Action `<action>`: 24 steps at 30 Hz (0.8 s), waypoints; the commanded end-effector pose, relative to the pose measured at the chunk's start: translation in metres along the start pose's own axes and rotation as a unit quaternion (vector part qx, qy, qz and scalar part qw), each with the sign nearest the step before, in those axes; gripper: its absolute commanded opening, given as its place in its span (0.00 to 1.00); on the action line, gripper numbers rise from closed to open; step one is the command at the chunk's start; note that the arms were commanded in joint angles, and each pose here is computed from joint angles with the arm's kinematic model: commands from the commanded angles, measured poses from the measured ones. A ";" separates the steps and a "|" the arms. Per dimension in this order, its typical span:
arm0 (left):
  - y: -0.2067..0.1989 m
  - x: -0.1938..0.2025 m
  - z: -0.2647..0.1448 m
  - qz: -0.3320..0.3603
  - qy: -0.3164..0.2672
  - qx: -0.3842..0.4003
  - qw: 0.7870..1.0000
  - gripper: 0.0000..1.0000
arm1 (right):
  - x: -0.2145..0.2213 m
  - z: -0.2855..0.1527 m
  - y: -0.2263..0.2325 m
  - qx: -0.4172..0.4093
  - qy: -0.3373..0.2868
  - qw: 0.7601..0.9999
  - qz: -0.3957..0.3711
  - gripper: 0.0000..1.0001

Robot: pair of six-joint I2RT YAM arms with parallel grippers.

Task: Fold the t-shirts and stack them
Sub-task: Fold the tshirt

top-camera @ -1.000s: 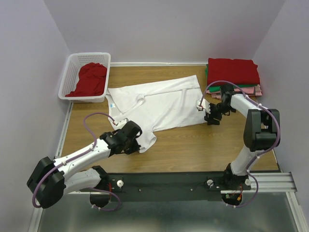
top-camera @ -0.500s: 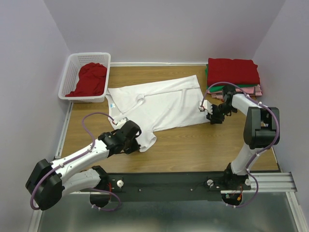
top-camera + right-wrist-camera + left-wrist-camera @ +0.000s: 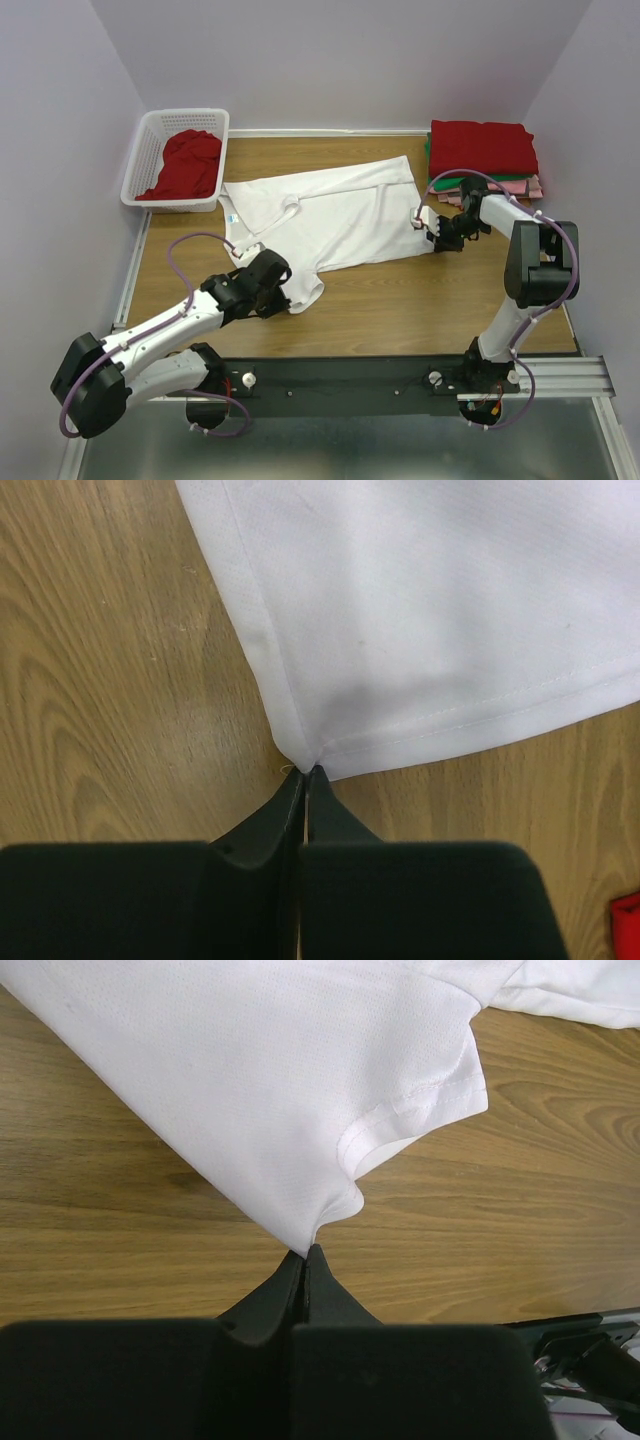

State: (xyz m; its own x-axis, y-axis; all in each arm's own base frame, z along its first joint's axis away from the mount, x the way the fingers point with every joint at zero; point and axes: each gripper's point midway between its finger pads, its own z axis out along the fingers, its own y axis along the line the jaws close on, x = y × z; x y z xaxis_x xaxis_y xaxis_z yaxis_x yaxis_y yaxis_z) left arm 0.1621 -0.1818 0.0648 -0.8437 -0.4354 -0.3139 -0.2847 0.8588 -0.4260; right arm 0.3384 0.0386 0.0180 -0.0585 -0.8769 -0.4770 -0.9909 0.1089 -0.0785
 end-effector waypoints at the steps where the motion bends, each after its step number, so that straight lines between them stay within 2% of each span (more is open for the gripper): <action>1: -0.006 -0.008 -0.008 0.005 -0.017 0.008 1.000 0.00 | 0.003 0.012 0.010 -0.017 -0.012 1.000 0.017 0.01; 24: -0.028 -0.043 -0.035 -0.006 -0.073 0.035 0.997 0.00 | -0.019 -0.011 -0.014 0.035 -0.035 0.997 0.058 0.00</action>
State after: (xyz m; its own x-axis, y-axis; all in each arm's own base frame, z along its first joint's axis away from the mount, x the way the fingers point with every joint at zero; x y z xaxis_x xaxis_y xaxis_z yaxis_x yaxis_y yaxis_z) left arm 0.1780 -0.1860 0.0994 -0.8121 -0.4572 -0.3626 -0.2594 0.8394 -0.4776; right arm 0.3378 0.0434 0.0206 -0.1654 -0.8464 -0.5063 -0.9765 0.2123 -0.0360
